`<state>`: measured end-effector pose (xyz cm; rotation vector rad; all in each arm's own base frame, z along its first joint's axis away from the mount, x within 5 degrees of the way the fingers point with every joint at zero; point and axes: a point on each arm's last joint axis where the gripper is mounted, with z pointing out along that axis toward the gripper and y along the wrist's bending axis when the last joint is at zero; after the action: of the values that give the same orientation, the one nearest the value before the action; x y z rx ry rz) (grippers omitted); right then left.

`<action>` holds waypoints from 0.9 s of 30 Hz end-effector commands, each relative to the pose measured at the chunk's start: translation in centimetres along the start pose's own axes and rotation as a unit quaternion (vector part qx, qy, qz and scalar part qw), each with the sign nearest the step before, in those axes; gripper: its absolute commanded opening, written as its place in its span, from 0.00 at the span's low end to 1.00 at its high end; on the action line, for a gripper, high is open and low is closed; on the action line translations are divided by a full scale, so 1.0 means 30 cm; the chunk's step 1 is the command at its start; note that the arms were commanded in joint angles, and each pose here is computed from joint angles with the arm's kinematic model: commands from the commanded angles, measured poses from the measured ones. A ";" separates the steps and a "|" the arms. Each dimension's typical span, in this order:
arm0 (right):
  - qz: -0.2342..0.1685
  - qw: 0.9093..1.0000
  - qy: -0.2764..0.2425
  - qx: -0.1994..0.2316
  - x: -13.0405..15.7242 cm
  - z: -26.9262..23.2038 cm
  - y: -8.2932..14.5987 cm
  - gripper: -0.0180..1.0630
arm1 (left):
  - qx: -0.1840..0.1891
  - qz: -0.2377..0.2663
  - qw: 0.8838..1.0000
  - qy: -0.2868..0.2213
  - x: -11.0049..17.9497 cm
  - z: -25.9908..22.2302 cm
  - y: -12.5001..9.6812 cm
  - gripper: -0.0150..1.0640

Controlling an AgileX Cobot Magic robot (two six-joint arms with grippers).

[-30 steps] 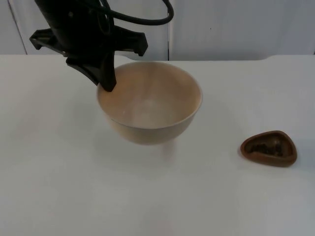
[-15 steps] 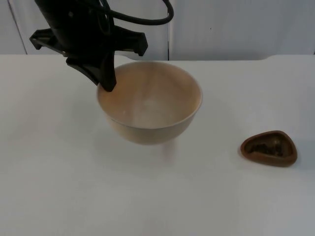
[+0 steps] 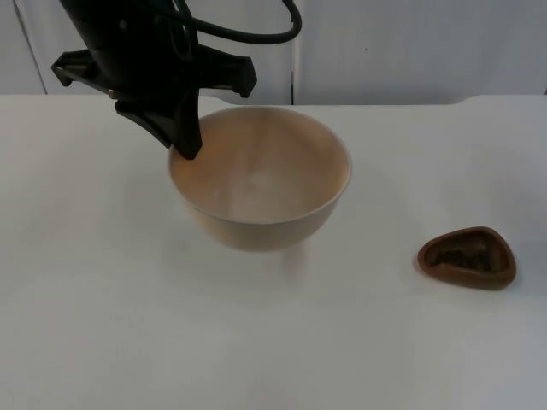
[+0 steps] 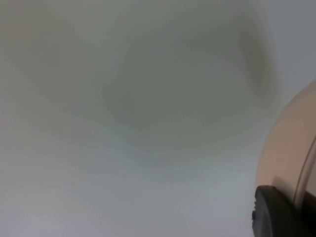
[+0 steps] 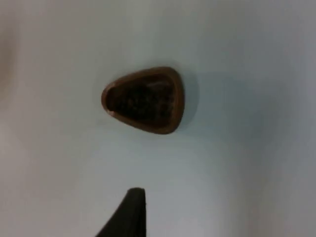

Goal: Pick up the bowl with the left hand and pour the coffee beans from the cup into the bowl with the right hand.

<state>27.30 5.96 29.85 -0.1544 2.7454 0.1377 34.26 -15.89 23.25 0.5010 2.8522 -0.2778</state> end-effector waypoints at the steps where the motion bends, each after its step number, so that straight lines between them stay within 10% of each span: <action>1: -0.001 1.000 -0.004 0.004 -0.024 0.028 0.013 0.93 | 0.006 0.001 1.000 -0.005 -0.005 -0.012 -0.011 0.01; 27: 0.007 0.994 0.104 0.027 -0.071 0.493 0.024 0.89 | 0.006 0.003 1.000 -0.006 -0.005 -0.012 -0.011 0.01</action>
<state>34.51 8.38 16.99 -0.1426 2.9679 0.0487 34.26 -15.89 23.25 0.5066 2.8509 -0.2771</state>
